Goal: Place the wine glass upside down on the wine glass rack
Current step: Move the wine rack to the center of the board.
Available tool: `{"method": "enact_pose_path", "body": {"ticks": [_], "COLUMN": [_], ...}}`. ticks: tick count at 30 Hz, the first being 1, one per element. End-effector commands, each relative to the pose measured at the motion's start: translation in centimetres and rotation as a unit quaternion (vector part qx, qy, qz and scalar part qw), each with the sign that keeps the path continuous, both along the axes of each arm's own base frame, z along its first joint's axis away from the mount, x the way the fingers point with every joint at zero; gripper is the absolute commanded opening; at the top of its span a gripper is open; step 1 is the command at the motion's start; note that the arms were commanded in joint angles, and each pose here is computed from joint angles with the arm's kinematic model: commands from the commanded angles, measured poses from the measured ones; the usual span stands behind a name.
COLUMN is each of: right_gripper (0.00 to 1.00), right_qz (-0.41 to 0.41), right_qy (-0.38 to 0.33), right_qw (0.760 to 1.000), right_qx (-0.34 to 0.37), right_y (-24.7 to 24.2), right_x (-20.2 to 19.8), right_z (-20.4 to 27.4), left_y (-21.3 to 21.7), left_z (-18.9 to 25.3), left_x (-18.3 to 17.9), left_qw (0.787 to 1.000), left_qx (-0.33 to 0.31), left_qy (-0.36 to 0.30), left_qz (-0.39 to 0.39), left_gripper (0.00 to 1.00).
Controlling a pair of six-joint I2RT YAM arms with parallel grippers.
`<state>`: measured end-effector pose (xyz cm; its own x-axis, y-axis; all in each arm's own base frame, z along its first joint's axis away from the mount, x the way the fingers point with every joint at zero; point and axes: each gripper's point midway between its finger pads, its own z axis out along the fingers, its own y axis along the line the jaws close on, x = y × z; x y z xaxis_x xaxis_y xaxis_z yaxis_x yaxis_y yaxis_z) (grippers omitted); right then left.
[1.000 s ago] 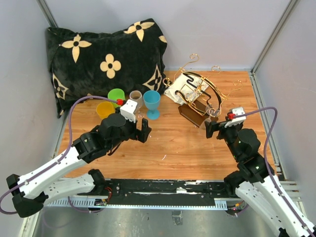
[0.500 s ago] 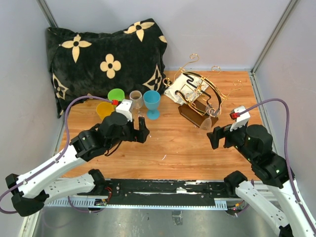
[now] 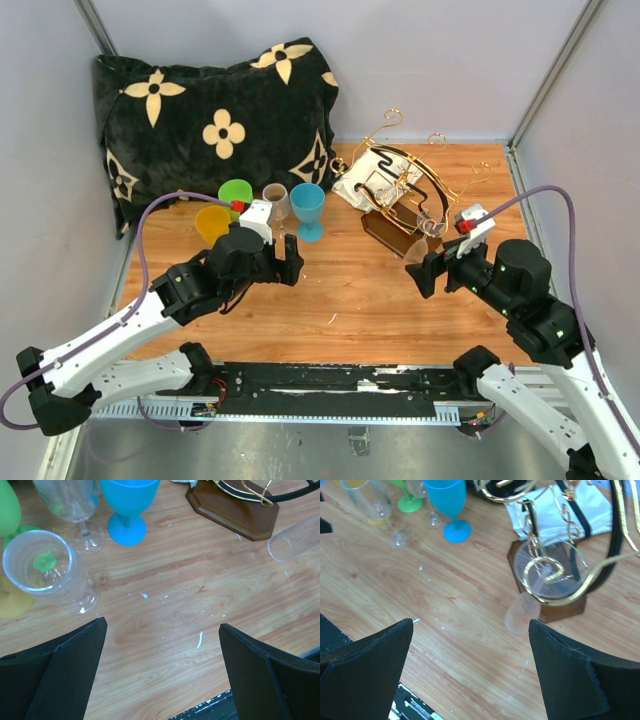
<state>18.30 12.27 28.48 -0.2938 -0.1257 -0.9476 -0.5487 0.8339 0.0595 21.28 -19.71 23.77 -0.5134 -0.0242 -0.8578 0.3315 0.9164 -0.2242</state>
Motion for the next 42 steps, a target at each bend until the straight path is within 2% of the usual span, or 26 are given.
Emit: {"method": "enact_pose_path", "body": {"ticks": [1, 9, 14, 19, 25, 31, 38, 42], "right_gripper": [0.99, 0.98, 0.98, 0.98, 0.98, 0.98, 0.98, 0.98], "right_qz": [0.052, 0.121, 0.106, 0.101, 0.103, 0.096, 0.101, 0.062], "right_qy": [-0.031, -0.052, -0.02, 0.02, 0.041, 0.043, 0.045, 0.046], "right_qw": [0.998, 0.989, 0.992, 0.992, 0.99, 0.99, 0.989, 0.99], "right_qx": [0.015, -0.062, -0.067, -0.077, -0.088, -0.092, -0.101, -0.121], "right_y": [2.9, 10.8, 12.6, 13.9, 14.3, 14.0, 13.9, 12.4], "right_x": [-0.2, -1.2, -0.4, -0.3, -0.4, -0.4, -0.5, 0.6], "right_z": [2.3, 0.9, -2.0, -5.2, -7.5, -8.3, -8.9, -9.1], "left_y": [0.8, 3.2, 4.1, 4.7, 5.9, 5.8, 6.6, 7.2], "left_z": [1.8, 2.6, 4.0, 3.8, 1.3, -2.1, -5.0, -5.3], "left_x": [1.5, 2.6, 2.6, 2.8, 3.1, 3.1, 3.9, 4.4], "left_qw": [0.998, 0.992, 0.99, 0.987, 0.981, 0.98, 0.97, 0.966], "left_qx": [-0.001, 0.041, 0.037, 0.056, 0.072, 0.047, 0.073, 0.081], "left_qy": [-0.043, -0.036, -0.06, -0.045, 0.018, 0.078, 0.105, 0.107], "left_qz": [0.035, 0.112, 0.12, 0.141, 0.18, 0.178, 0.208, 0.221], "left_gripper": [1.0, 0.98, 1.0, 1.0, 1.0, 1.0, 1.0, 1.0]}}
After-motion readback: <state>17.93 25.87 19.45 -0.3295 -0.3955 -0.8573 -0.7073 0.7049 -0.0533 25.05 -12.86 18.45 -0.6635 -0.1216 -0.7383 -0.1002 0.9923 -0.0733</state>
